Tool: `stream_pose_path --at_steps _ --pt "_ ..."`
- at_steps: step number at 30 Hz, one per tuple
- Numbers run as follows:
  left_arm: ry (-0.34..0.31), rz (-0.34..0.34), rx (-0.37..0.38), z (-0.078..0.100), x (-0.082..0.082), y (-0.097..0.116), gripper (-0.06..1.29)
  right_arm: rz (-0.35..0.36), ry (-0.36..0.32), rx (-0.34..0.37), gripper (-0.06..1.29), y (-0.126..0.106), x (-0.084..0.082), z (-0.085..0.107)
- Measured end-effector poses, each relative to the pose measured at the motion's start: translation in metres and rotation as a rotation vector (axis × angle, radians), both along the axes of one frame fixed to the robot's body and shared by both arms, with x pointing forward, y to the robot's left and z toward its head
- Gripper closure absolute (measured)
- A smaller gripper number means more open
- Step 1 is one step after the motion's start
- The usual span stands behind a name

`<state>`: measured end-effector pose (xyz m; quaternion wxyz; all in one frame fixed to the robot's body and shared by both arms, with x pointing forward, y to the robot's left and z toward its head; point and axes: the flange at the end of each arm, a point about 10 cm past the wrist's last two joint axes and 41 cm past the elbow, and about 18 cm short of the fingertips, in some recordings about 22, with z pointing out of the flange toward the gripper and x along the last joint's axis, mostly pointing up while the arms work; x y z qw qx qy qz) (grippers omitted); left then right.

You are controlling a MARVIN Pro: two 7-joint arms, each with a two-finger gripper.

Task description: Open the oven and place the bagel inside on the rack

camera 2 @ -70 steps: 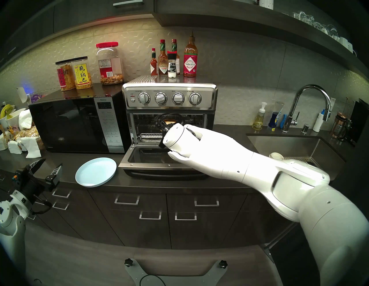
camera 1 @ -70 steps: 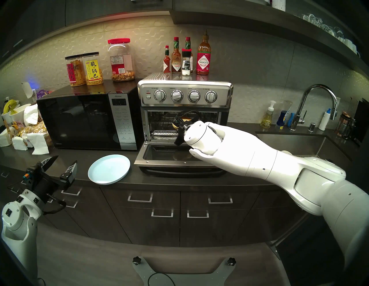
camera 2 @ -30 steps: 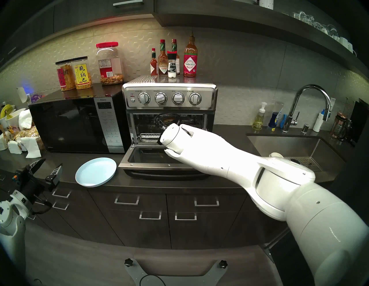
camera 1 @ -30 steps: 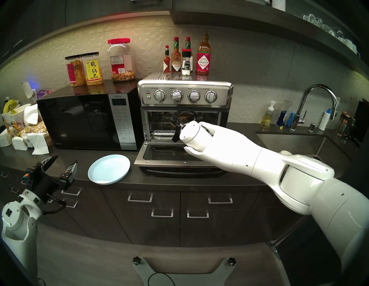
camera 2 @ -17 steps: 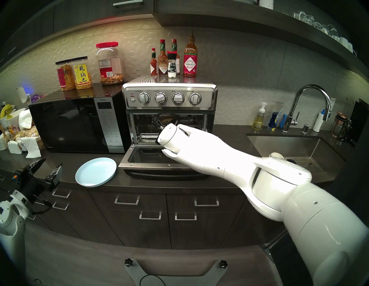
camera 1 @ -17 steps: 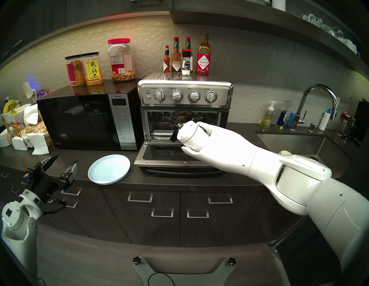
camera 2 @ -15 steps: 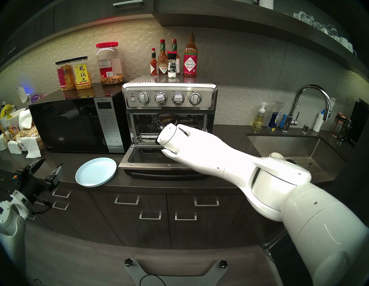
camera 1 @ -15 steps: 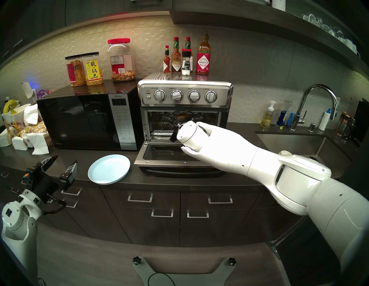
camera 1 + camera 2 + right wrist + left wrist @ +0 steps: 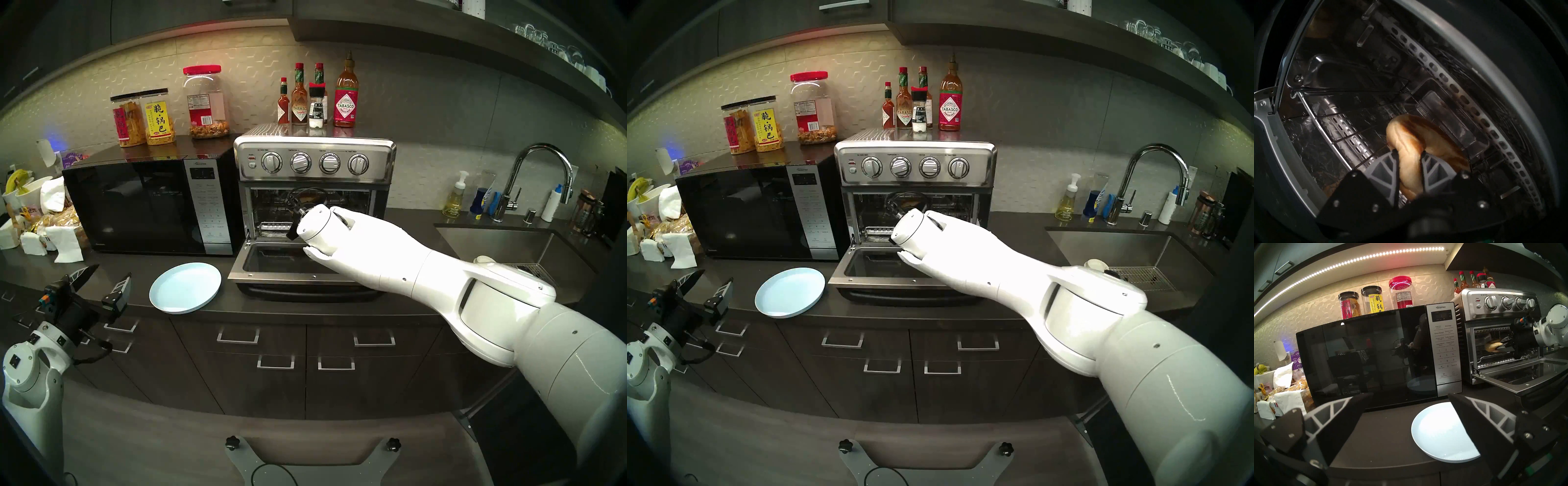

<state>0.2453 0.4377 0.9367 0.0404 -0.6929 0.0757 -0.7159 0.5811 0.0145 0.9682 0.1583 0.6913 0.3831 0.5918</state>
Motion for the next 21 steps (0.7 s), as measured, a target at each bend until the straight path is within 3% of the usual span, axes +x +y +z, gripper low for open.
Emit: stream_pose_path --at_steps 18,20,21 --pt "0.0 0.0 0.0 0.0 0.0 0.0 -0.04 -0.022 -0.006 0.013 0.99 0.0054 -0.0015 0.0097" --pt "0.0 0.0 0.0 0.0 0.0 0.0 -0.04 -0.024 -0.003 0.012 0.88 0.0059 -0.0022 0.0099" --pt "0.0 0.0 0.0 0.0 0.0 0.0 -0.04 -0.025 -0.001 0.012 0.69 0.006 -0.0024 0.0101"
